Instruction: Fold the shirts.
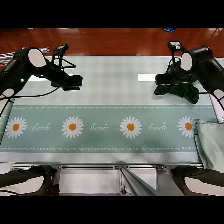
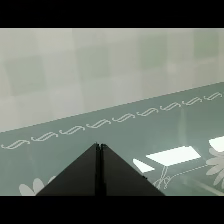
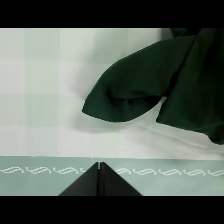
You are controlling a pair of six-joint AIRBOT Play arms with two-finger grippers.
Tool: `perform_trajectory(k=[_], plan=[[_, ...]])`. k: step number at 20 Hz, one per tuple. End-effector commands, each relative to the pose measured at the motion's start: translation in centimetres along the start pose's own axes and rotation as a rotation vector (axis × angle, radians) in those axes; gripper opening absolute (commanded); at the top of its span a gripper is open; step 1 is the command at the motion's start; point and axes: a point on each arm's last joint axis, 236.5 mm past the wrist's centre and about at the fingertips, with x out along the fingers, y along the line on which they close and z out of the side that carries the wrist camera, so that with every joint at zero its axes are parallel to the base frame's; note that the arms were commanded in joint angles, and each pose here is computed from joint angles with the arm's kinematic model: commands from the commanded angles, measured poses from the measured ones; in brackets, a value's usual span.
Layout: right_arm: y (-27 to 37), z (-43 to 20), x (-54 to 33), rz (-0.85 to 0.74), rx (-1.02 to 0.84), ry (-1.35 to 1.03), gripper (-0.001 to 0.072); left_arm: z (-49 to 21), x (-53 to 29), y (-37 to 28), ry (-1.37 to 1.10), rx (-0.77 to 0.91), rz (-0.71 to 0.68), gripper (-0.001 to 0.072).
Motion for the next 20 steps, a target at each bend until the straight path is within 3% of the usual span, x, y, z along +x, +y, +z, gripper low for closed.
perform_trajectory(k=[1, 16, 20], plan=[[0.0, 0.0, 0.0, 0.001, 0.000, -0.001, 0.0019, 0.0, 0.0, 0.0, 0.000, 0.001, 0.000, 0.0017], [0.1, 0.1, 0.0, 0.002, 0.000, -0.004, 0.0019, 0.0, 0.0, 0.0, 0.001, 0.001, 0.000, 0.0017], [0.2, 3.9, -0.4, 0.004, -0.023, -0.165, 0.0020, 2.2, -0.1, -0.1, -0.094, 0.000, -0.003, 0.0017]])
